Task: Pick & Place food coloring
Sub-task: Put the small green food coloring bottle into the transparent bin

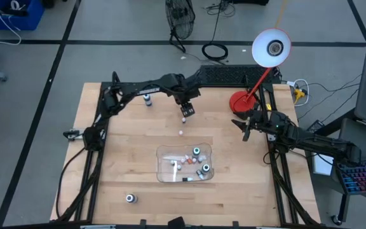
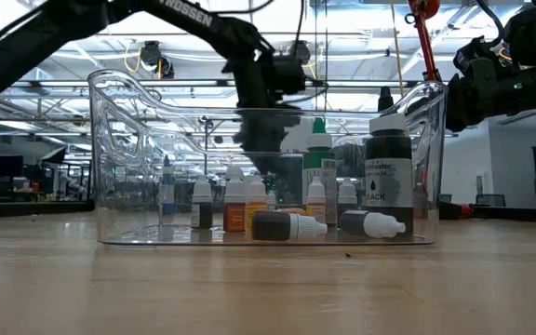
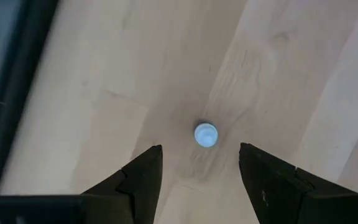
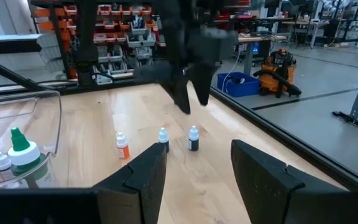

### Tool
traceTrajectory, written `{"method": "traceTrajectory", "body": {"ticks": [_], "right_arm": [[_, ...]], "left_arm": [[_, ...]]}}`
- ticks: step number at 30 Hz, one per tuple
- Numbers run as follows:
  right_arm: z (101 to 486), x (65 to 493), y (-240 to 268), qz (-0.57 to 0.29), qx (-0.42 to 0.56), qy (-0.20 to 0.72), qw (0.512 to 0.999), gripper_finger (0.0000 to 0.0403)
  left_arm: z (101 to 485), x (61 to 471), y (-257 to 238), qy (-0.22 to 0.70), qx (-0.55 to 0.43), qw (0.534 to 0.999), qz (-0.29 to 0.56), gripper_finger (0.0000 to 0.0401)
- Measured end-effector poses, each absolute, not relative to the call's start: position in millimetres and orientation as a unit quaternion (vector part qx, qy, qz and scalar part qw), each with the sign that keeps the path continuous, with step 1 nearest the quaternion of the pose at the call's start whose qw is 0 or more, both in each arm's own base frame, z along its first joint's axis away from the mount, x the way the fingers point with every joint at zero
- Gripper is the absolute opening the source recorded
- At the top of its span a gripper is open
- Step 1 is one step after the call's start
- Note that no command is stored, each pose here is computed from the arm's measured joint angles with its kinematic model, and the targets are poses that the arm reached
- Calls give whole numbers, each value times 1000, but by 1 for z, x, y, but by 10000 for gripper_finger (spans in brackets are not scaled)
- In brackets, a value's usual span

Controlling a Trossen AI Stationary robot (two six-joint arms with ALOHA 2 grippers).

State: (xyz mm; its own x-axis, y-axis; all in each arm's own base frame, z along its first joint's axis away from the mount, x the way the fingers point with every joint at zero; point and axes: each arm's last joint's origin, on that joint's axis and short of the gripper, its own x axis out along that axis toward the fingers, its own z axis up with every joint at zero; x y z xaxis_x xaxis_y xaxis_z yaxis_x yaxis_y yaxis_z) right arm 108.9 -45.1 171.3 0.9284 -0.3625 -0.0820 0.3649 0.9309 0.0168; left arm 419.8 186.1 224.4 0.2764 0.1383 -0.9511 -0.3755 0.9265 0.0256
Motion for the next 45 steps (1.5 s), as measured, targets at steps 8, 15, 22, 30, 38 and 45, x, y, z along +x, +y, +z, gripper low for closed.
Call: {"method": "traceTrajectory", "body": {"ticks": [8,15,22,30,38,45], "right_arm": [[171,109,-45,-185,16,39,982,171],[171,109,-45,-185,16,39,982,171],[171,109,-45,-185,16,39,982,171],[171,109,-45,-185,16,39,982,171],[171,109,-45,-185,16,39,982,171],[171,109,-45,-185,16,39,982,171]], "left_arm": [[199,425,191,597,-119,777,160,214],[192,430,186,592,-113,783,155,214],[184,431,184,598,-113,779,151,214],[169,429,179,606,-103,776,141,214],[170,431,180,596,-93,785,137,214],[170,431,180,597,-91,785,136,214]]}}
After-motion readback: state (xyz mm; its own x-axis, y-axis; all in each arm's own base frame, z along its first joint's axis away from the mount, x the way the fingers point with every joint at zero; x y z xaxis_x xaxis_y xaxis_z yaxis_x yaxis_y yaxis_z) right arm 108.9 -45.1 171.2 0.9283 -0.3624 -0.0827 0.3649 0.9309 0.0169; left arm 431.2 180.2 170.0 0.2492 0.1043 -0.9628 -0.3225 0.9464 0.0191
